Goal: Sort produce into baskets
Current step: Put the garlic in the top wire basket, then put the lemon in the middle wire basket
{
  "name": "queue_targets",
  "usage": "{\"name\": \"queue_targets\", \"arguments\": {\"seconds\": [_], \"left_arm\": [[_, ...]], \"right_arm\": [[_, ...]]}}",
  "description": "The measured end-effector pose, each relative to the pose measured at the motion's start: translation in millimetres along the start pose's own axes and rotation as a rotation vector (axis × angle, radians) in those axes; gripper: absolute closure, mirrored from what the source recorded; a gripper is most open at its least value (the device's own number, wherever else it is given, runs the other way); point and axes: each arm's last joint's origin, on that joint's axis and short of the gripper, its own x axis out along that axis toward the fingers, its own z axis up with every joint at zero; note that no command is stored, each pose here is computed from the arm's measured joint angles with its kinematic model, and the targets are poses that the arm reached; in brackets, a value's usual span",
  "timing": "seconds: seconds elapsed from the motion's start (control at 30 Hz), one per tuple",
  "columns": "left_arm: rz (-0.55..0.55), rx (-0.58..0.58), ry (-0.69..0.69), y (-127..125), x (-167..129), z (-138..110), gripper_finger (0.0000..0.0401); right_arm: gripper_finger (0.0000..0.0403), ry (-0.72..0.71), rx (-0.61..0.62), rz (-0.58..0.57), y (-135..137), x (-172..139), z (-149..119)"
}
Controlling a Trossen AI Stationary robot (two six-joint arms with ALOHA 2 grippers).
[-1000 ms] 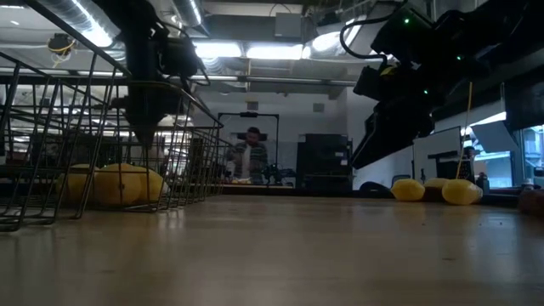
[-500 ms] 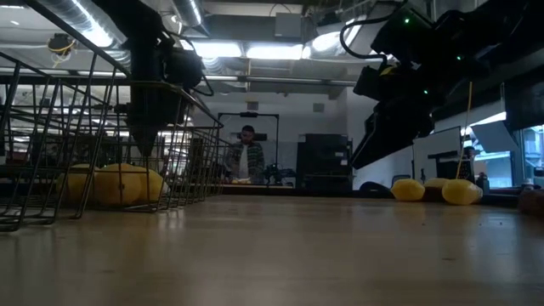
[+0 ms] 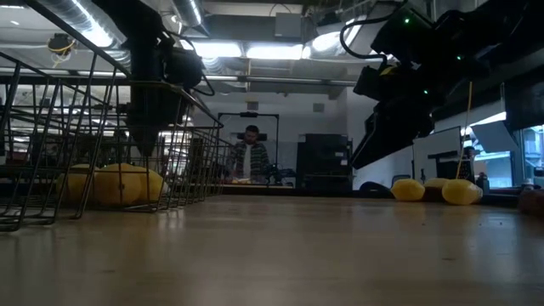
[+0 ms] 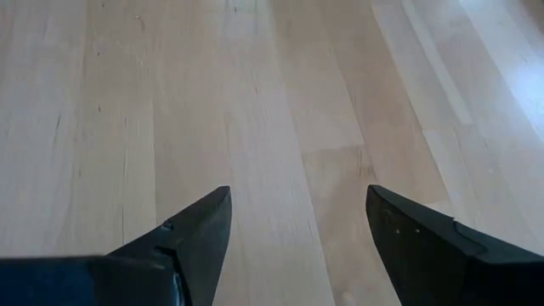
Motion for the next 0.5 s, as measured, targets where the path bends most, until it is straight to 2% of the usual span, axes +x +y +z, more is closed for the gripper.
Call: {"name": "queue_targets", "arguments": {"seconds": [0.2, 0.5], "left_arm": [[0.000, -0.015, 0.000, 0.0, -0.1, 0.0, 0.0235], [-0.010, -0.023, -0.049, 3.7, -12.9, -3.6, 0.0235]], "right_arm": [[0.0134, 0.000, 0.000, 0.000, 0.0, 0.0, 0.0], [0.0134, 0.000, 0.000, 0.000, 0.1, 0.0, 0.0]]}}
